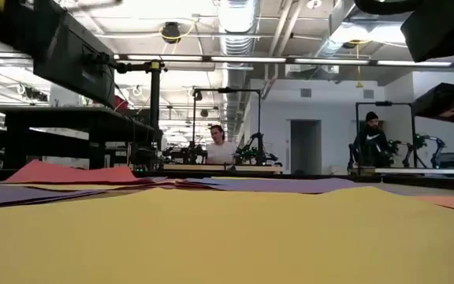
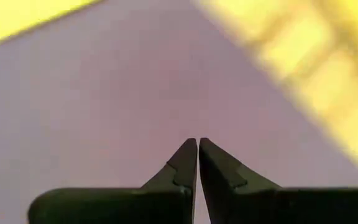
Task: Organize paper
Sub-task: Adjust the stacked papers
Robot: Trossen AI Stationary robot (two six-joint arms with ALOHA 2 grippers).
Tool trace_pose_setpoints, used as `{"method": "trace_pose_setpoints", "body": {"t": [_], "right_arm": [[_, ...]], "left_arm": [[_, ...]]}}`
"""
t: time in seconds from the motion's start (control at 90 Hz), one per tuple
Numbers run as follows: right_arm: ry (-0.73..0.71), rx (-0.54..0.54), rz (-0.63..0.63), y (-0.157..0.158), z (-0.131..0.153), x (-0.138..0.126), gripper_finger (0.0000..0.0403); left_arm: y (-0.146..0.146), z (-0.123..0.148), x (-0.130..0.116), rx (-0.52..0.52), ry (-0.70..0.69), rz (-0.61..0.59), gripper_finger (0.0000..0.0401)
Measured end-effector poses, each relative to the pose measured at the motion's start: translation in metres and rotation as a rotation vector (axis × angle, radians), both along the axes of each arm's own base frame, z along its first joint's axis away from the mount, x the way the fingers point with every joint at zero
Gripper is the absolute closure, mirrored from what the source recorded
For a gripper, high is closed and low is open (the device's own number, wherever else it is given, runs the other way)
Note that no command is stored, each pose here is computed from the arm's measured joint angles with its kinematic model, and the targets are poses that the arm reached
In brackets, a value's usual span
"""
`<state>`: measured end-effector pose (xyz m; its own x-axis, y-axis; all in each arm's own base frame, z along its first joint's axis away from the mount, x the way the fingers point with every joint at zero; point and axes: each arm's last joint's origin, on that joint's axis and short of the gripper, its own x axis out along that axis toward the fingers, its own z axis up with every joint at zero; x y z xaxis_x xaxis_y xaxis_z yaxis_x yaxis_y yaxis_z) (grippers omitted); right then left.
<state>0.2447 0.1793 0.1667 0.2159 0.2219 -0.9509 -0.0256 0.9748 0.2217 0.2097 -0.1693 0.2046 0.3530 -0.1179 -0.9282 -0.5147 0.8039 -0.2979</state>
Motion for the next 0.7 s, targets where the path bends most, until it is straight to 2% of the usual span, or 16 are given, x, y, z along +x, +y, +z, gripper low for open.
{"method": "trace_pose_setpoints", "body": {"t": [0.1,0.178,0.333,0.478,0.567,0.7], "right_arm": [[-0.028,0.008,0.038,0.004,0.003,0.001,0.0403],[-0.037,0.004,0.074,0.007,0.003,0.0,0.0403],[-0.04,0.008,0.112,0.016,0.004,-0.007,0.0403],[-0.078,0.038,0.152,0.029,0.004,-0.011,0.0403],[-0.12,0.054,0.207,0.035,0.005,-0.012,0.0403],[-0.178,0.074,0.286,0.037,0.007,-0.008,0.0403]], "left_arm": [[-0.014,0.011,0.022,-0.049,-0.254,-0.141,0.0401],[-0.023,0.004,0.038,-0.081,-0.335,-0.236,0.0401],[-0.039,-0.026,0.062,-0.123,-0.207,-0.346,0.0401],[-0.063,-0.03,0.092,-0.068,-0.234,-0.475,0.0401],[-0.072,-0.039,0.105,-0.021,-0.177,-0.538,0.0401],[-0.083,-0.046,0.117,-0.037,-0.147,-0.595,0.0401]]}}
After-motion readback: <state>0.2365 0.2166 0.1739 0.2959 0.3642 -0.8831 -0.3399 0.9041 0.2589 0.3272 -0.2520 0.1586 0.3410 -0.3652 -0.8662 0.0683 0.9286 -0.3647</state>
